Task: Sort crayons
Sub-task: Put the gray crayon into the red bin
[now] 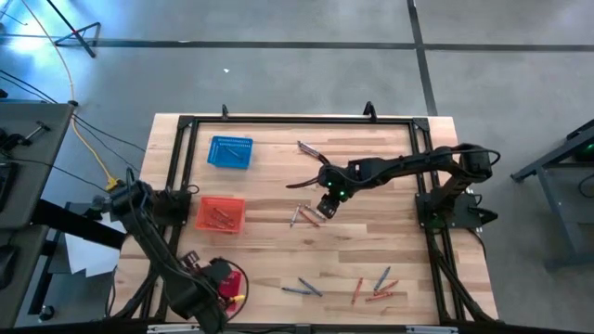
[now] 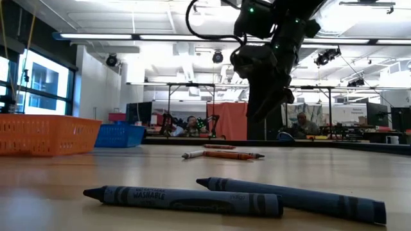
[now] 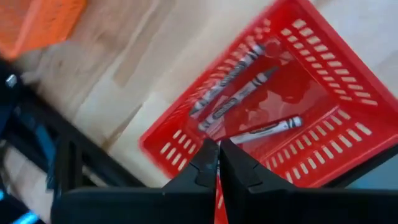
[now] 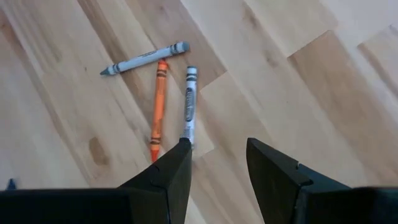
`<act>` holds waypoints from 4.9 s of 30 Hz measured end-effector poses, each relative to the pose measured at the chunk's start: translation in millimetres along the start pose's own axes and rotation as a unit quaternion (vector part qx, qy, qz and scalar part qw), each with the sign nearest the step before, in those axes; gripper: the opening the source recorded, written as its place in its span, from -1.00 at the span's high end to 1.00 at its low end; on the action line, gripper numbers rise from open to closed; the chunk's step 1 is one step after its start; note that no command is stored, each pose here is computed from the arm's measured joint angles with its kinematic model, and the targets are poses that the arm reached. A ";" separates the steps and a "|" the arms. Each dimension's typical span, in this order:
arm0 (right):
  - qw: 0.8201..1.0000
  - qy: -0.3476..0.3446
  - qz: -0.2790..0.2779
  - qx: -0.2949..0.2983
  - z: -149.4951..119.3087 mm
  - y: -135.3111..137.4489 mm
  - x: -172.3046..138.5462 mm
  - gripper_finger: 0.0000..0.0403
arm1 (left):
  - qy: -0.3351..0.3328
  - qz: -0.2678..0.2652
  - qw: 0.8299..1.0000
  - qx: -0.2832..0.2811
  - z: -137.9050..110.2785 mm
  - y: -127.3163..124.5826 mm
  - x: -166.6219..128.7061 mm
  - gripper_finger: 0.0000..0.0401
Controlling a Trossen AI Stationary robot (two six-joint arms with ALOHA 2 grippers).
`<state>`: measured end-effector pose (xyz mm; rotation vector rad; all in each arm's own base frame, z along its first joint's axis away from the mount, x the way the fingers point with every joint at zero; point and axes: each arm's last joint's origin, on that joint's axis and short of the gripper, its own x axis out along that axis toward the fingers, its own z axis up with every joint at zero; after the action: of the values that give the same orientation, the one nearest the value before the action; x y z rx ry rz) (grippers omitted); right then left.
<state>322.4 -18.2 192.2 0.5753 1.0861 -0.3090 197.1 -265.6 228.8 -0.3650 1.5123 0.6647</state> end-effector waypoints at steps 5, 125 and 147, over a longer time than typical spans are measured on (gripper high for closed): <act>1.000 0.003 0.004 -0.001 -4.0 6.0 0.5 0.26 | 0.005 0.010 0.998 0.054 1.5 -10.6 13.5 1.00; 0.980 -0.093 -0.178 -0.016 -50.4 -43.7 -153.3 0.26 | -0.116 -0.184 0.972 -0.084 292.4 63.2 128.2 0.48; 0.980 -0.093 -0.177 -0.015 -50.2 -43.7 -153.3 0.26 | -0.113 -0.104 0.988 0.030 279.9 62.3 136.4 0.94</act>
<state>195.2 -30.7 299.8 0.3145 1.0060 -0.6434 371.8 -23.5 120.7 -0.3827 1.2560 0.4782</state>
